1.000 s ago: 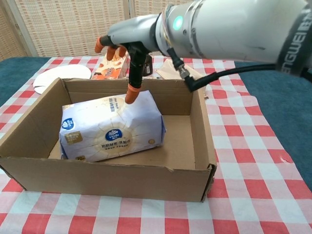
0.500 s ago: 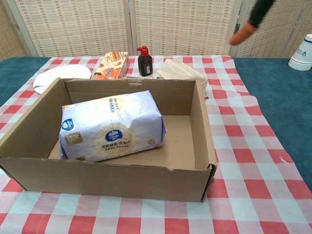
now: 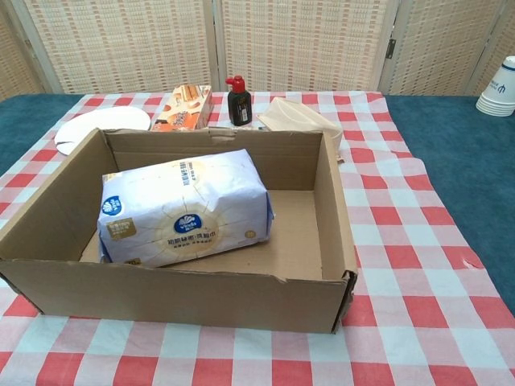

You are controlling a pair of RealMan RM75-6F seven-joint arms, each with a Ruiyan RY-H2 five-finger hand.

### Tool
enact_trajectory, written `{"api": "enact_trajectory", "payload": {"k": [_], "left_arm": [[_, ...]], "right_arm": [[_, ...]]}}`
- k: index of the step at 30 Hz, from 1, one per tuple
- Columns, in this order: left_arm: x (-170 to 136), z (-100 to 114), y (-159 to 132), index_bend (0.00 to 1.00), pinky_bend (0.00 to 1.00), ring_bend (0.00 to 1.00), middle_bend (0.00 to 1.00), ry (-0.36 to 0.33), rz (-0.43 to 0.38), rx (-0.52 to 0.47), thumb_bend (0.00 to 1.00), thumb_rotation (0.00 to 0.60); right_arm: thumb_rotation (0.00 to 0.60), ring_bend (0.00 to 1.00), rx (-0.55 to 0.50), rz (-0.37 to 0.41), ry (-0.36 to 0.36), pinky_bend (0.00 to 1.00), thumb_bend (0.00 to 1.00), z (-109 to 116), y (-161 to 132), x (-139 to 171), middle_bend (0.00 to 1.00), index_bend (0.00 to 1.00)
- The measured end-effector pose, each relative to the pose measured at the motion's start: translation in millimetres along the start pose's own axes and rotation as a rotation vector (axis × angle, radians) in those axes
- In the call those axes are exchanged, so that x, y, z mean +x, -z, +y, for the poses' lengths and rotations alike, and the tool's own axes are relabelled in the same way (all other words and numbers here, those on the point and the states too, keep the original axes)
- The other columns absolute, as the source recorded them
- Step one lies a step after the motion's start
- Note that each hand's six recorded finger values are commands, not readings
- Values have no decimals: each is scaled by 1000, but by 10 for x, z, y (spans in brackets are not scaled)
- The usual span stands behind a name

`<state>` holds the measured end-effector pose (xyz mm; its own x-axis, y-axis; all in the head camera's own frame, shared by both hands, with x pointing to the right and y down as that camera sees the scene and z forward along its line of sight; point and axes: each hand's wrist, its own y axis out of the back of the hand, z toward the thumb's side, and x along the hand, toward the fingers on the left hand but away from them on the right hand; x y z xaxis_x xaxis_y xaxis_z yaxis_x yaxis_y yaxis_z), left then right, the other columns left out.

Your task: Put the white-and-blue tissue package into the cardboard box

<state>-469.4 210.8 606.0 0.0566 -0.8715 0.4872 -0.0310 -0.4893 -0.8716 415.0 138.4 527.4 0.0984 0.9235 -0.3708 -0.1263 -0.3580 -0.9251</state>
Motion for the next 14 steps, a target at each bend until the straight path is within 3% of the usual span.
{"api": "enact_trajectory", "payload": {"k": [5, 14], "left_arm": [[-6, 16, -10, 0, 70, 0, 0, -5, -4, -5, 199, 600], [0, 56, -50, 0, 71, 0, 0, -20, -11, -15, 199, 600]], "right_arm": [[600, 0, 38, -29, 5, 19, 0, -331, 283, 249, 66, 0], [600, 0, -13, -71, 7, 0, 0, -785, 468, 511, 53, 0]]}}
